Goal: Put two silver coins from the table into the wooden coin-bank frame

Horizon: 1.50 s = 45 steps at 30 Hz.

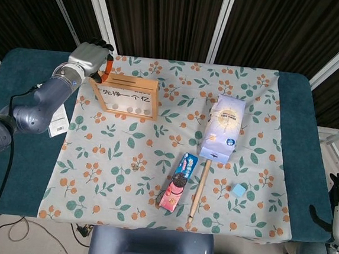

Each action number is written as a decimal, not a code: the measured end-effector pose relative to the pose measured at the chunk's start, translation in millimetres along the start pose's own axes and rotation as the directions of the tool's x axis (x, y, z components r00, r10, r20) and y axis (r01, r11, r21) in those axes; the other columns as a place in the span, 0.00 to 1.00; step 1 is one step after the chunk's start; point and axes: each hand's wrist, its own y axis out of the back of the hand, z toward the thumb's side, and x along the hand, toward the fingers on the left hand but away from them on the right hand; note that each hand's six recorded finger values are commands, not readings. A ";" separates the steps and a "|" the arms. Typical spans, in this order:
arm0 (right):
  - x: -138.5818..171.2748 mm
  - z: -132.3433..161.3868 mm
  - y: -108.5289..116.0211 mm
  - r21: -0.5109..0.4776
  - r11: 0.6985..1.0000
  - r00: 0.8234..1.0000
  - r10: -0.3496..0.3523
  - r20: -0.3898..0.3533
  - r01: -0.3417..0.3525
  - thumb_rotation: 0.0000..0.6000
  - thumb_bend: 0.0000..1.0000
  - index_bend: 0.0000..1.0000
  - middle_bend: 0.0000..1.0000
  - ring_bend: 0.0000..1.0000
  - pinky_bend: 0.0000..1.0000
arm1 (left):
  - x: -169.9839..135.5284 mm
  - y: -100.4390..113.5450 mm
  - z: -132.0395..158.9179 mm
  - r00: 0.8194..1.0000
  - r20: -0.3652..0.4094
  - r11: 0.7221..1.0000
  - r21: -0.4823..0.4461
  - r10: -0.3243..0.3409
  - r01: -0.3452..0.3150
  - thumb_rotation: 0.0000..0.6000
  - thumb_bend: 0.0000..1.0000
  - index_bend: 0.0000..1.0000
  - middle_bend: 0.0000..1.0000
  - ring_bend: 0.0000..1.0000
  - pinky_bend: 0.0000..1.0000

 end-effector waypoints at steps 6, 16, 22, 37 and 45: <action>0.1 0.7 0.3 0.001 1.000 1.000 0.001 -0.005 -0.001 1.00 0.37 0.11 0.09 0.05 0.00 | 10.4 -5.4 10.3 1.000 0.022 1.000 0.006 -0.004 0.004 1.00 0.60 0.68 0.11 0.00 0.00; -0.2 -1.4 1.9 -0.003 1.000 1.000 -0.004 0.008 0.004 1.00 0.37 0.11 0.09 0.05 0.00 | 17.8 -5.4 27.0 0.998 0.058 1.000 0.003 -0.005 0.005 1.00 0.60 0.66 0.12 0.00 0.00; -0.1 -1.7 2.4 -0.004 1.000 1.000 -0.005 0.010 0.005 1.00 0.37 0.11 0.09 0.05 0.00 | 19.4 -7.3 33.6 0.997 0.072 1.000 0.006 -0.004 0.003 1.00 0.51 0.64 0.12 0.00 0.00; -0.1 -2.9 3.2 -0.007 1.000 1.000 -0.007 0.019 0.007 1.00 0.37 0.11 0.09 0.05 0.00 | 25.5 -12.1 44.4 0.996 0.088 1.000 0.028 -0.003 0.001 1.00 0.47 0.62 0.12 0.00 0.00; -0.5 -3.0 4.0 -0.009 1.000 1.000 -0.007 0.019 0.007 1.00 0.37 0.11 0.09 0.05 0.00 | 23.7 -9.4 47.5 0.995 0.095 1.000 0.029 0.005 -0.008 1.00 0.44 0.60 0.11 0.00 0.00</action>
